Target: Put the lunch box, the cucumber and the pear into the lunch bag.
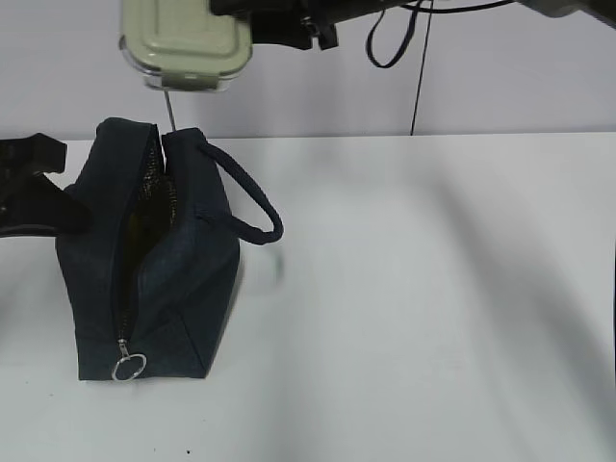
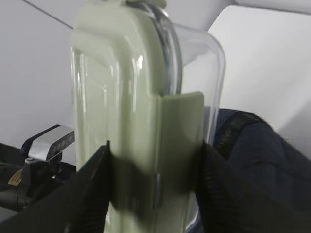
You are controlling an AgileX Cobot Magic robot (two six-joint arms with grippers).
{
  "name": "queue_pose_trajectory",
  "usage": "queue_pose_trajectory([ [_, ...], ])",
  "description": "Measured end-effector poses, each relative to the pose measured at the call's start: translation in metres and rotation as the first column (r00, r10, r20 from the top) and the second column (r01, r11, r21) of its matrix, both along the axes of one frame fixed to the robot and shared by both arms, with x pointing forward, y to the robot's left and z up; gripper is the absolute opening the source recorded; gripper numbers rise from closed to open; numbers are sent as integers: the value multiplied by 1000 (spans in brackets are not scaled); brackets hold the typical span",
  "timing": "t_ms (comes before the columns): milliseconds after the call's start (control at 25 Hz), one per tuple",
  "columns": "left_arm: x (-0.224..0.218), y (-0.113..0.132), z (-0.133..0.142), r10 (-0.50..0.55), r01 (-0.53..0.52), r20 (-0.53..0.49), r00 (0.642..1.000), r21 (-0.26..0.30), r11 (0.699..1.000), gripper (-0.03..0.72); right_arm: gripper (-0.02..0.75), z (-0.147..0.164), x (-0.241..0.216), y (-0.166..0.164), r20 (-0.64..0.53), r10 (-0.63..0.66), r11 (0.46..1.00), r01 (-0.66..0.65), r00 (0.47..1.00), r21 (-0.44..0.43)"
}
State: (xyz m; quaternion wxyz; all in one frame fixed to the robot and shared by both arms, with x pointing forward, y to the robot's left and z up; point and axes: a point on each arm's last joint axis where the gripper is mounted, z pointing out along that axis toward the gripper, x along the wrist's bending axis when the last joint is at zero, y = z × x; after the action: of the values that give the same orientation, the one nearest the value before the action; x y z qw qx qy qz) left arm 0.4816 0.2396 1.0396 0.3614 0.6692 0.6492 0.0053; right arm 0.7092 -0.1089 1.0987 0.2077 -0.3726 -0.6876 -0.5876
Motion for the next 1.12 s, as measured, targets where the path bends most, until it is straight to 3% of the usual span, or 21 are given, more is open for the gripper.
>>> queue_pose_trajectory([
  [240, 1, 0, 0, 9, -9, 11, 1000, 2, 1000, -15, 383, -7, -24, 50, -15, 103, 992, -104, 995, -75],
  [480, 2, 1, 1, 13, -13, 16, 1000, 3, 1000, -15, 383, -20, -29, 56, -61, 100, 968, -111, 993, -223],
  [1120, 2, 1, 1, 16, -16, 20, 1000, 4, 1000, -15, 383, -43, -30, 56, -182, 72, 967, -113, 981, -227],
])
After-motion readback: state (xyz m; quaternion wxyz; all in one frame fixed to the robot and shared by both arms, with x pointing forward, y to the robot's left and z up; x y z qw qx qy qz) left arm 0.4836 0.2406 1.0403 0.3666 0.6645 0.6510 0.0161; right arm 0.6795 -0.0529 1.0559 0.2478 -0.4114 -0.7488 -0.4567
